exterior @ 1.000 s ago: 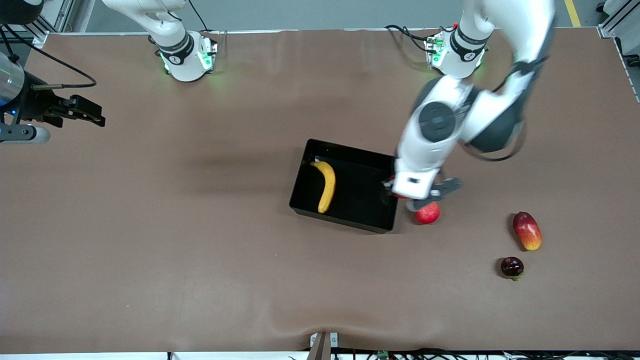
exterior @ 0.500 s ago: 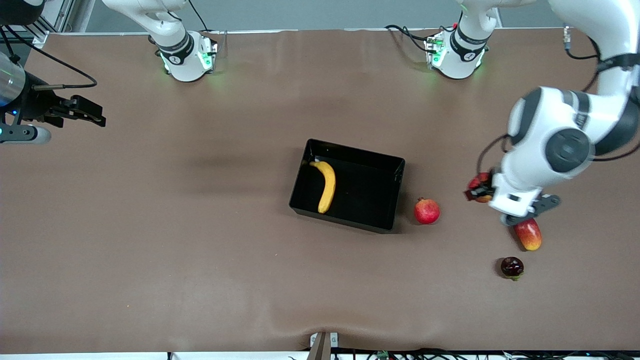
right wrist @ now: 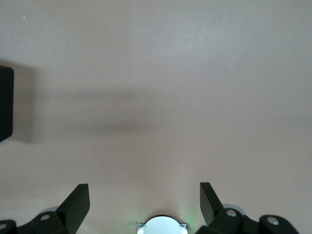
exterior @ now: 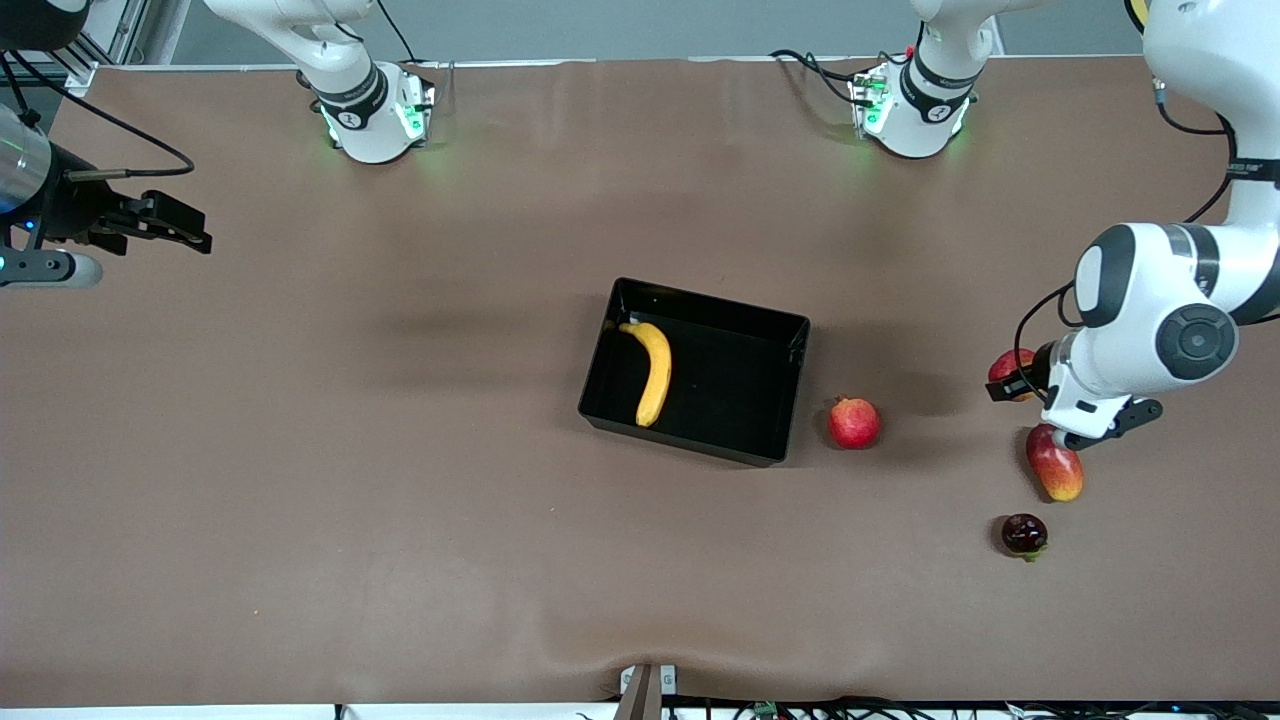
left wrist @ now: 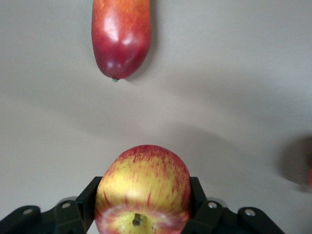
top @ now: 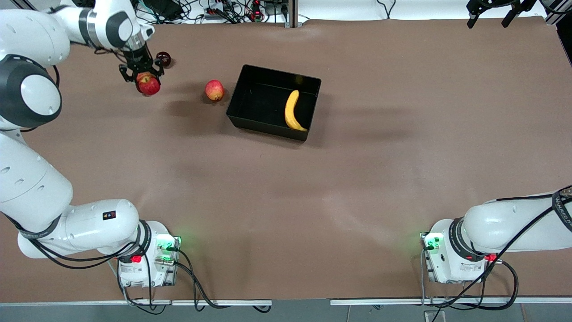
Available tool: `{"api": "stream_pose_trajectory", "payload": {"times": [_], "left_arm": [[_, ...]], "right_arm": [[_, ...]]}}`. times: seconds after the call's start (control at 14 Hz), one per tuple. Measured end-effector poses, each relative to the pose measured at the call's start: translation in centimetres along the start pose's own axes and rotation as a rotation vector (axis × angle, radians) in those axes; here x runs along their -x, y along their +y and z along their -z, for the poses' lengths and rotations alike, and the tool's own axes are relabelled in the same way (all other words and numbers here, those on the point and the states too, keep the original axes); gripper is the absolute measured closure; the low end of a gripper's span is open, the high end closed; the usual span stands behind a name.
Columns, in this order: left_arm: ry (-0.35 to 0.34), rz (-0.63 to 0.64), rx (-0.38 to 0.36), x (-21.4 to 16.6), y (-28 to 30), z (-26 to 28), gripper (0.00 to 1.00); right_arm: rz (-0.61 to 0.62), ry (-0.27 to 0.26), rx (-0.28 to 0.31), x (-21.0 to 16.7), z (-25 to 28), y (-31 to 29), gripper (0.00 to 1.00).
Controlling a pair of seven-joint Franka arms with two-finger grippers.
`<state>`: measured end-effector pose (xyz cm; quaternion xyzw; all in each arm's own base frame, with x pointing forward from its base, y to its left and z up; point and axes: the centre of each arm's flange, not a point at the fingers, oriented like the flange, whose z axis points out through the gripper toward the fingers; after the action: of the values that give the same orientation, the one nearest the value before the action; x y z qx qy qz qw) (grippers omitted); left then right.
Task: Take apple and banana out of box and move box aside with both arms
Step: 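Lift the apple out of the box and carry it beside the mango, then lower the apple onto the table and open the left gripper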
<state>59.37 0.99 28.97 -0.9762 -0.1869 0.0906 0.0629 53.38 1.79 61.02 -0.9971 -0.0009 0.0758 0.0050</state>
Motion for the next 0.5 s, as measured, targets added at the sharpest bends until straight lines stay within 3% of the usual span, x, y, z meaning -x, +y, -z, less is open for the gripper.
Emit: {"api": "stream_pose_trajectory", "payload": {"times": [0.5], "left_arm": [[0.032,-0.010,0.013,0.6,-2.6,-8.3,0.25]], "right_arm": [[0.000,0.000,0.000,0.0,0.0,0.0,0.00]]}}
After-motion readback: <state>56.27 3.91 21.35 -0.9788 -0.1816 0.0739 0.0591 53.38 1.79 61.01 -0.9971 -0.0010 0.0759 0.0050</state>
